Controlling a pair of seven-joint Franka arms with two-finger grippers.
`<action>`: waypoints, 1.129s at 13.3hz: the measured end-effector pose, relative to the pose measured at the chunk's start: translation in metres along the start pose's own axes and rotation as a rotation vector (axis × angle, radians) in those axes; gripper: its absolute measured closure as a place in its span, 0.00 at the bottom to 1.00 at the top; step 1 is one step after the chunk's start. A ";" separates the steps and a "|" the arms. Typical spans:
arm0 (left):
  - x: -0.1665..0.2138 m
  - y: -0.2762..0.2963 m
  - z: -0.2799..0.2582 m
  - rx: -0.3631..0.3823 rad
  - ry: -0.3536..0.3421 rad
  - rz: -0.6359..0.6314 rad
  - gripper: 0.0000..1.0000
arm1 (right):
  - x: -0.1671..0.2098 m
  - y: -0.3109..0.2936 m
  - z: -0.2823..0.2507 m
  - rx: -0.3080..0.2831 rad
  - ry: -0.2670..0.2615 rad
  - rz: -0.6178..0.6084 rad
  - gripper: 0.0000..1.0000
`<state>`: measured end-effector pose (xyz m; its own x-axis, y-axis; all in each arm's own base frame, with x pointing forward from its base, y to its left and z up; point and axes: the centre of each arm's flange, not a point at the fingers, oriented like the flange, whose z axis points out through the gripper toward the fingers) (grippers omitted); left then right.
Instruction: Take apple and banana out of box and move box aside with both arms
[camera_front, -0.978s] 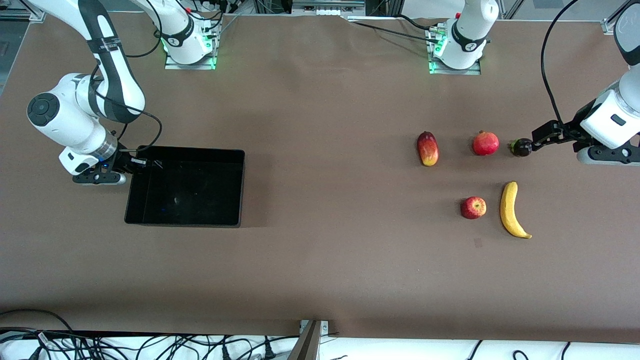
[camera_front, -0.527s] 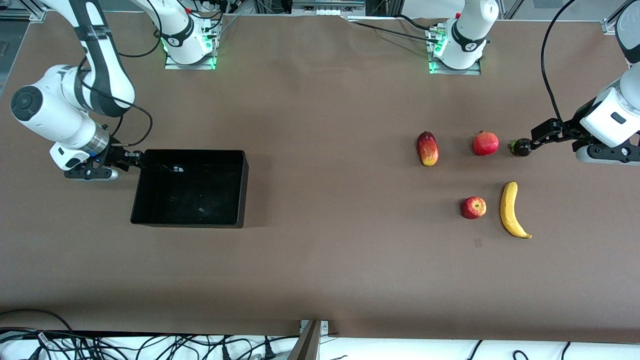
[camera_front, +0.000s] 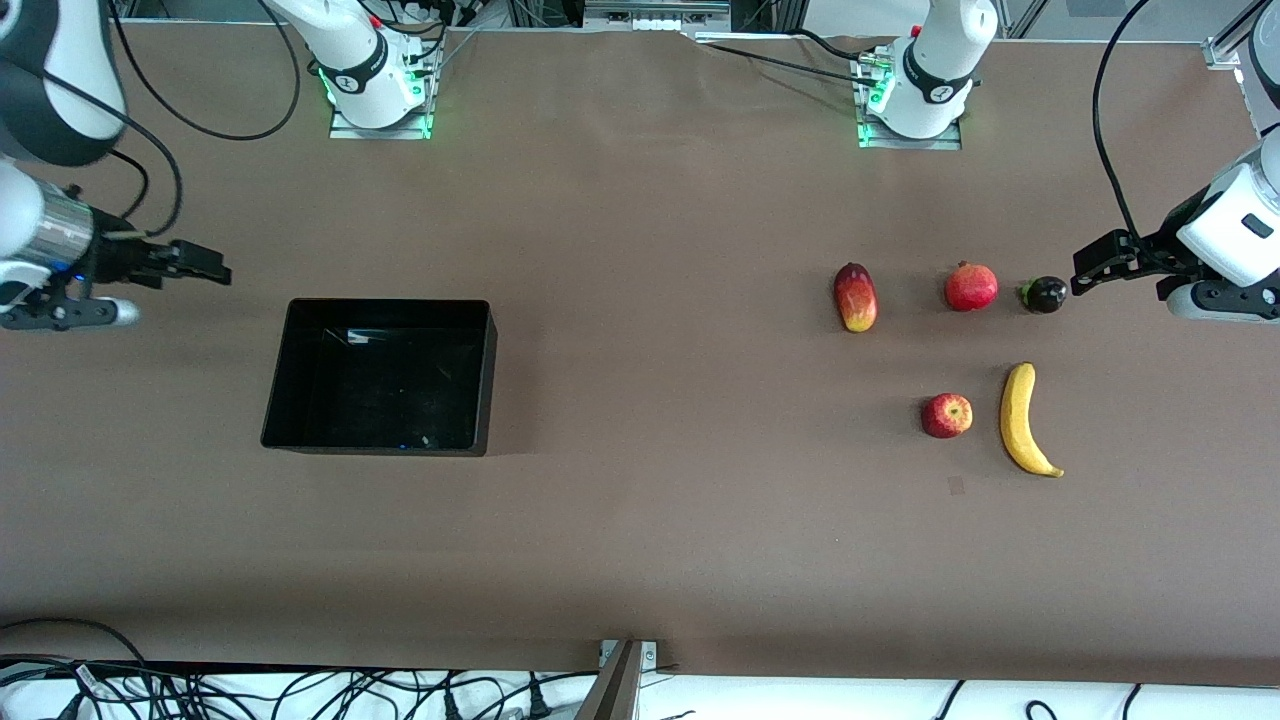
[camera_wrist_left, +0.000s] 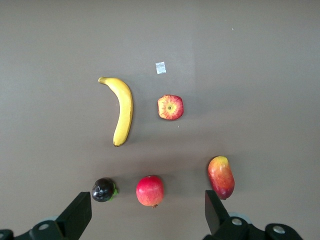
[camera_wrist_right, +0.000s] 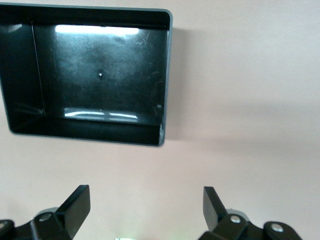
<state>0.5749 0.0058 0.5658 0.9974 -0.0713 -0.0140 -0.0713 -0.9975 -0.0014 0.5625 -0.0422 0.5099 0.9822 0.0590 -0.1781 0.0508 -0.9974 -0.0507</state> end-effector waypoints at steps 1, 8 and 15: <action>0.000 0.000 0.000 0.000 0.000 0.013 0.00 | -0.004 -0.001 -0.020 -0.016 -0.007 -0.004 0.00; 0.000 -0.004 0.000 0.000 0.000 0.018 0.00 | -0.005 -0.025 -0.053 -0.085 -0.035 0.020 0.00; 0.000 -0.003 -0.001 -0.001 0.002 0.019 0.00 | -0.035 0.010 -0.099 -0.061 0.132 0.073 0.00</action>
<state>0.5753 0.0090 0.5665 0.9958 -0.0903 -0.0123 -0.0904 -0.9959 -0.0002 0.5462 -0.0586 0.6133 0.9987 -0.0153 -0.0485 -0.0145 -0.9997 0.0178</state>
